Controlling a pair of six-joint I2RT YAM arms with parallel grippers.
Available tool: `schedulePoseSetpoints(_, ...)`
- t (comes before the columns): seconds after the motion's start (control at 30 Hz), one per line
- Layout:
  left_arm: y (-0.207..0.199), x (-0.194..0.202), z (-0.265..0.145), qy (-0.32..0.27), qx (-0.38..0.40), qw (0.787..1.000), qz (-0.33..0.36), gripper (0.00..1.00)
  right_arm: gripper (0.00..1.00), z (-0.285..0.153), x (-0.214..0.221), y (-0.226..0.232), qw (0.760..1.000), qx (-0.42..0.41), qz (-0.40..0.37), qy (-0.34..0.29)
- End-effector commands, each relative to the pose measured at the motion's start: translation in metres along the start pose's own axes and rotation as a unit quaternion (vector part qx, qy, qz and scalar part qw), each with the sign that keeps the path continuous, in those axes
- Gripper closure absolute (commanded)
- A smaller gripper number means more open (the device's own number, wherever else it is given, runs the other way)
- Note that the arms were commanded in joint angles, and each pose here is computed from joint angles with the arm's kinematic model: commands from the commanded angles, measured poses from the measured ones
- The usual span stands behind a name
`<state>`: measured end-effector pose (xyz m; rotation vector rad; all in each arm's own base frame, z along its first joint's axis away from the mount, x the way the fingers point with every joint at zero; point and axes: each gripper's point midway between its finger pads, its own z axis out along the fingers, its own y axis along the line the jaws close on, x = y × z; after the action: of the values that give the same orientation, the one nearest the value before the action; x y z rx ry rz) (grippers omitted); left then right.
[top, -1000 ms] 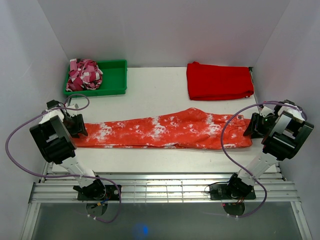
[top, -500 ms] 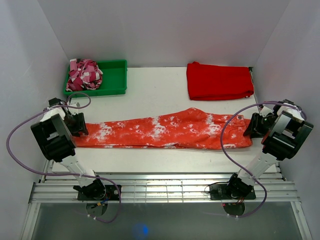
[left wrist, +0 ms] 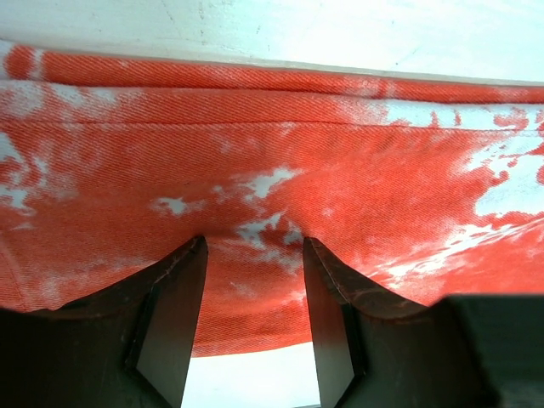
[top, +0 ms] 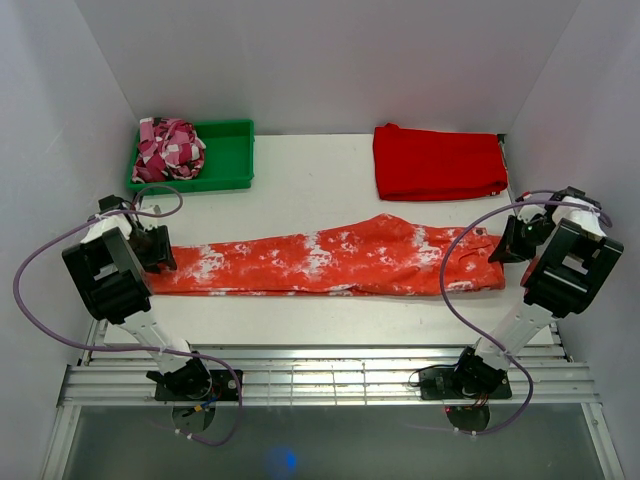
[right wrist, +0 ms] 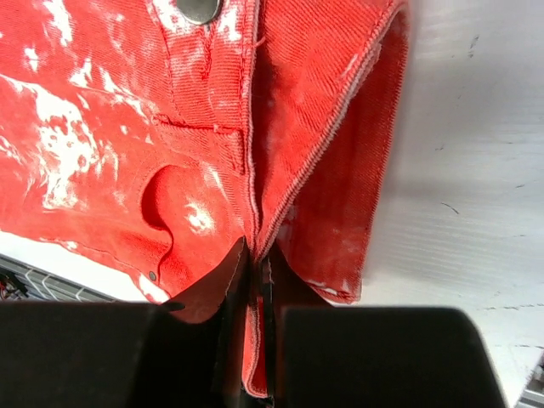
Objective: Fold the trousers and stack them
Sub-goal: Fold the trousers
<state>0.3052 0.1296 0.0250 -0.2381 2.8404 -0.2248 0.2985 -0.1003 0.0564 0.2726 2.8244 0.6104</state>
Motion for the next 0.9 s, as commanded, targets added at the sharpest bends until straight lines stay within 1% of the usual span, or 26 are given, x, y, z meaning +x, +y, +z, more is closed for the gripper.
schedulePoseSetpoints(0.0,0.003,-0.006,0.001,-0.008,-0.010,1.000,0.010,0.40,0.92,-0.028,-0.029,-0.002,0.998,0.033,-0.035,-0.048)
schedulePoseSetpoints(0.1,0.009,-0.002,0.005,0.001,-0.026,1.000,0.008,0.43,0.92,-0.041,-0.043,-0.002,0.995,0.046,-0.057,-0.072)
schedulePoseSetpoints(0.23,0.011,0.006,0.012,0.020,-0.028,0.999,0.001,0.50,0.92,-0.039,-0.049,-0.008,0.991,0.058,-0.085,-0.083)
schedulePoseSetpoints(0.27,0.013,0.008,0.013,0.025,-0.033,0.999,-0.002,0.53,0.92,-0.030,-0.042,-0.014,0.992,0.062,-0.088,-0.071)
schedulePoseSetpoints(0.33,0.016,0.015,0.019,0.038,-0.036,0.999,-0.007,0.55,0.92,-0.018,-0.040,-0.027,0.990,0.077,-0.097,-0.069)
schedulePoseSetpoints(0.4,0.018,0.019,0.023,0.048,-0.041,0.998,-0.012,0.56,0.92,0.003,-0.024,-0.043,0.990,0.090,-0.096,-0.043)
schedulePoseSetpoints(0.5,0.020,0.024,0.028,0.058,-0.043,0.997,-0.019,0.59,0.92,0.022,-0.005,-0.058,0.990,0.110,-0.091,-0.015)
schedulePoseSetpoints(0.63,0.022,0.025,0.030,0.059,-0.040,0.997,-0.032,0.61,0.92,0.021,0.003,-0.080,0.982,0.161,-0.098,0.006)
schedulePoseSetpoints(0.7,0.022,0.023,0.030,0.057,-0.038,0.997,-0.032,0.62,0.92,0.017,0.001,-0.084,0.979,0.175,-0.104,0.007)
schedulePoseSetpoints(0.73,0.021,0.019,0.029,0.053,-0.033,0.998,-0.030,0.61,0.92,0.009,-0.009,-0.085,0.977,0.183,-0.112,-0.001)
schedulePoseSetpoints(0.77,0.020,0.015,0.026,0.046,-0.030,0.998,-0.027,0.61,0.92,0.003,-0.010,-0.081,0.978,0.177,-0.113,0.003)
schedulePoseSetpoints(0.8,0.017,0.013,0.023,0.045,-0.019,0.999,-0.016,0.59,0.80,-0.003,-0.015,-0.076,0.978,0.172,-0.116,-0.001)
schedulePoseSetpoints(0.83,0.014,0.002,0.016,0.029,-0.006,1.000,-0.003,0.57,0.62,-0.011,-0.022,-0.071,0.978,0.168,-0.121,-0.007)
schedulePoseSetpoints(0.87,-0.005,-0.013,0.003,-0.004,0.039,0.999,0.015,0.48,0.44,-0.030,-0.038,-0.058,0.979,0.155,-0.132,-0.023)
